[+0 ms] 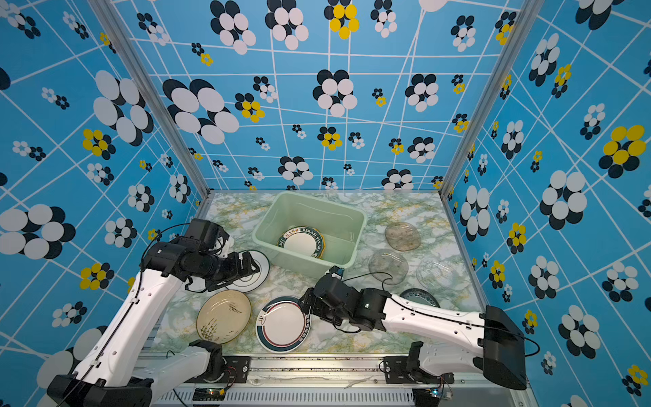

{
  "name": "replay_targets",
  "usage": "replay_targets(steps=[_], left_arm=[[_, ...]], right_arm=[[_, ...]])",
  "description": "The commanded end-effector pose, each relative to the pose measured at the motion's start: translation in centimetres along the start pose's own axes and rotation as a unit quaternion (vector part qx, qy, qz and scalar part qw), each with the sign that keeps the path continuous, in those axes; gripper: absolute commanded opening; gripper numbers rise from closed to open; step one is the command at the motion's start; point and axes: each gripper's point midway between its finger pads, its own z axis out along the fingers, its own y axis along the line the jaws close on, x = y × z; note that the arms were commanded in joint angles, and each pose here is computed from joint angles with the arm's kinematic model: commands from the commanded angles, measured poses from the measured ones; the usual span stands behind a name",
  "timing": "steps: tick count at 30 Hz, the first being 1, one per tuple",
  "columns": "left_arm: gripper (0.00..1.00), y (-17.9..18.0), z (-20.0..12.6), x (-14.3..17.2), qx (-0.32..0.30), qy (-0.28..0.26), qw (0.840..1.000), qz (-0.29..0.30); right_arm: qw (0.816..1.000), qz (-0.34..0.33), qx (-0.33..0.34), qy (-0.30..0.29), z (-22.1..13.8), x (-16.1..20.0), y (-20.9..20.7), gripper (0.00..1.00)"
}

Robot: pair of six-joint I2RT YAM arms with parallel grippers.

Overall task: Place the plates into the plastic bin on the countertop
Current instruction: Pick up the plate from the bottom-center of the table.

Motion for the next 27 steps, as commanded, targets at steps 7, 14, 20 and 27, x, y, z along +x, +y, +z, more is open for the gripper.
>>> replay_targets(steps=[7,14,20,27], left_arm=[[0.99,0.0,0.9,4.7,0.025,0.064,0.998,-0.008],[0.99,-0.5,2.0,6.5,0.019,0.101,0.995,0.002],[0.99,-0.8,2.8,7.2,0.012,0.112,0.994,0.01],[0.99,-0.3,3.5,8.2,0.016,0.115,0.993,0.005]], right_arm=[[0.997,0.069,-0.04,0.022,3.6,0.8,-0.5,0.87],[0.995,0.076,-0.039,0.043,6.5,1.8,-1.1,0.85],[0.995,0.093,-0.011,0.034,6.9,1.8,-2.9,0.85],[0.99,0.132,-0.009,0.041,8.3,2.2,-4.5,0.79]])
